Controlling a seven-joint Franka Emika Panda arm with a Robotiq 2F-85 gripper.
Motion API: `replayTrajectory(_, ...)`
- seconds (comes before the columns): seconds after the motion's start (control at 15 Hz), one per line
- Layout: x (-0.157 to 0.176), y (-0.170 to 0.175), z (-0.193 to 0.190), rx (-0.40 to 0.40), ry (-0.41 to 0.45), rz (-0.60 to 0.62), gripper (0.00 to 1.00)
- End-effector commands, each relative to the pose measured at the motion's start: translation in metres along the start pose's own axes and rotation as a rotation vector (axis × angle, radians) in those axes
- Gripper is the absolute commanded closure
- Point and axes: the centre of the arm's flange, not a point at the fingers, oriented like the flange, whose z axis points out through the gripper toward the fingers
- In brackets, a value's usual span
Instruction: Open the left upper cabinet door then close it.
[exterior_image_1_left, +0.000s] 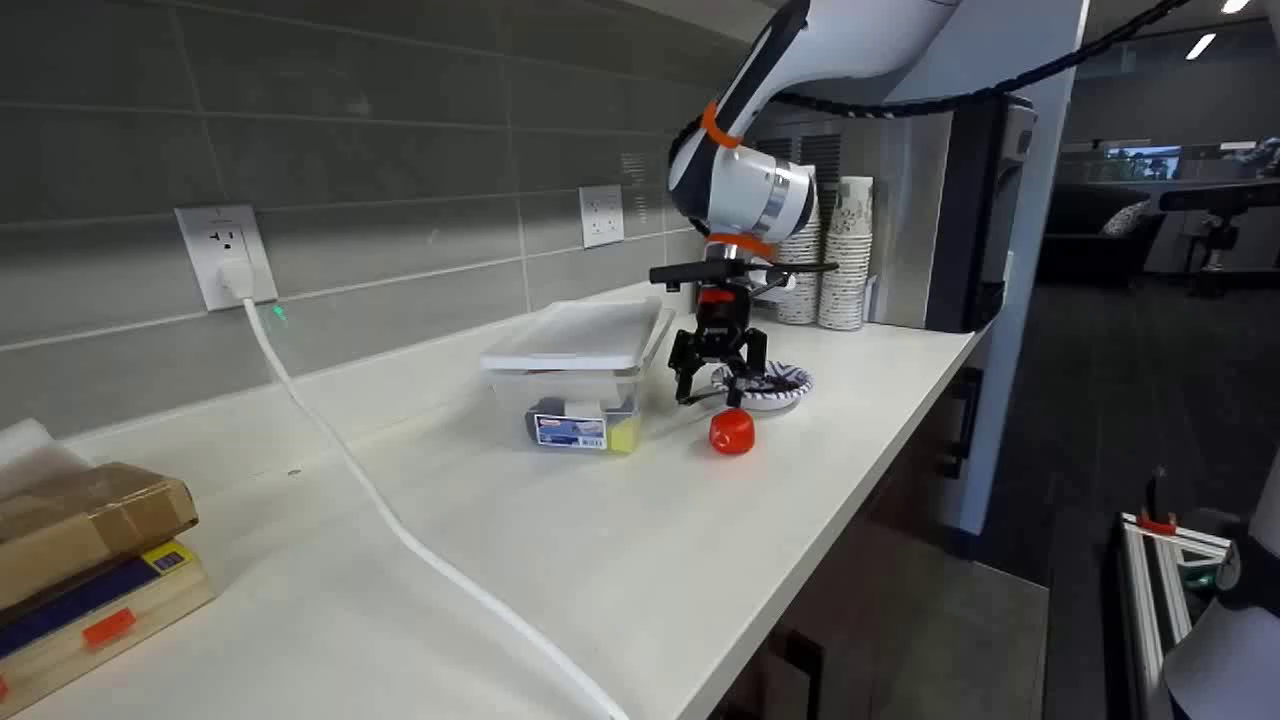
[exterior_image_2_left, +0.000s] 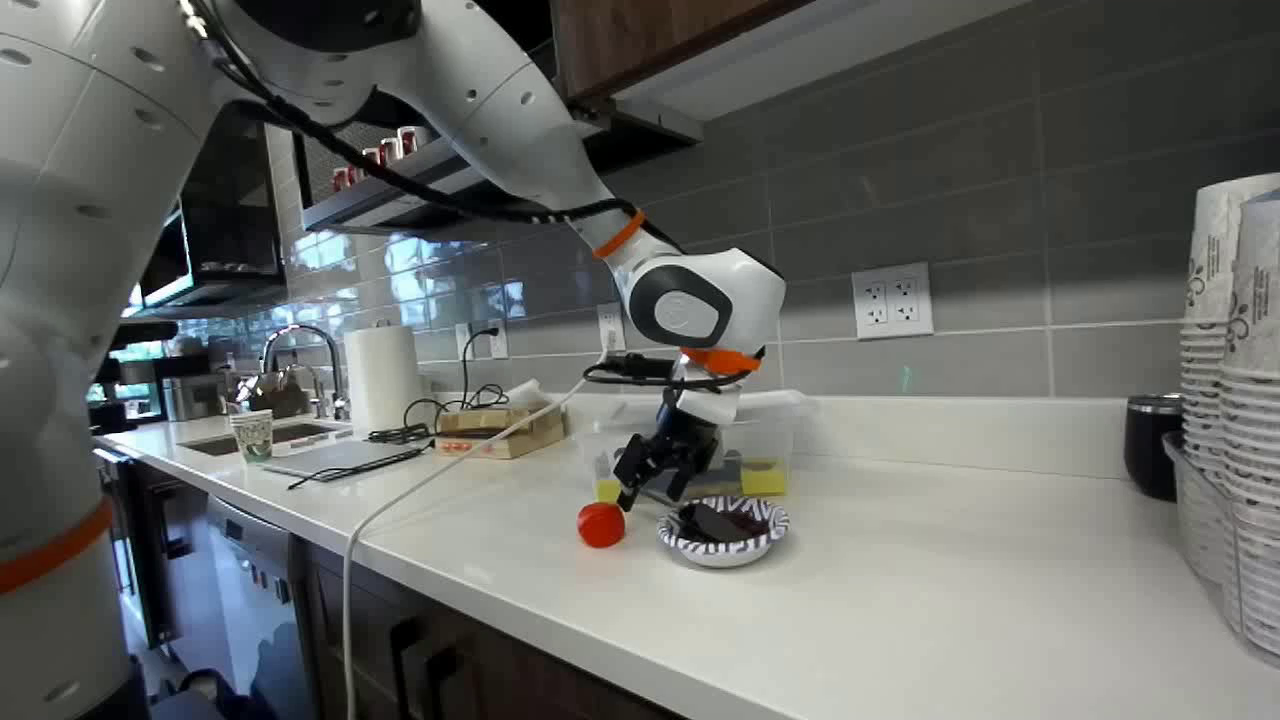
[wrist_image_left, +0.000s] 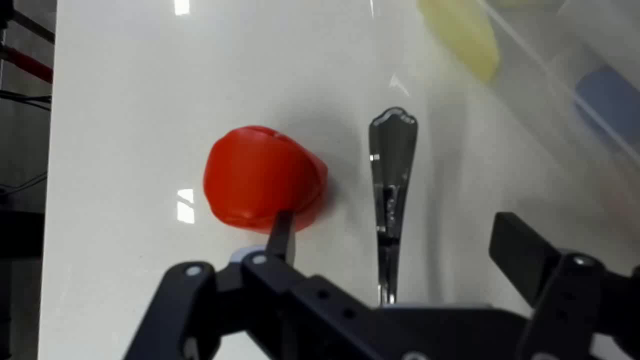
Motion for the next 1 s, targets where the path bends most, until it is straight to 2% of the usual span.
replayTrajectory(0.0, 0.0, 0.0, 0.0, 0.0, 0.0, 0.0, 0.0)
replayTrajectory(0.8, 0.0, 0.0, 0.0, 0.0, 0.0, 0.0, 0.0)
replayTrajectory(0.93, -0.002, -0.007, -0.015, 0.048, 0.004, -0.018, 0.0)
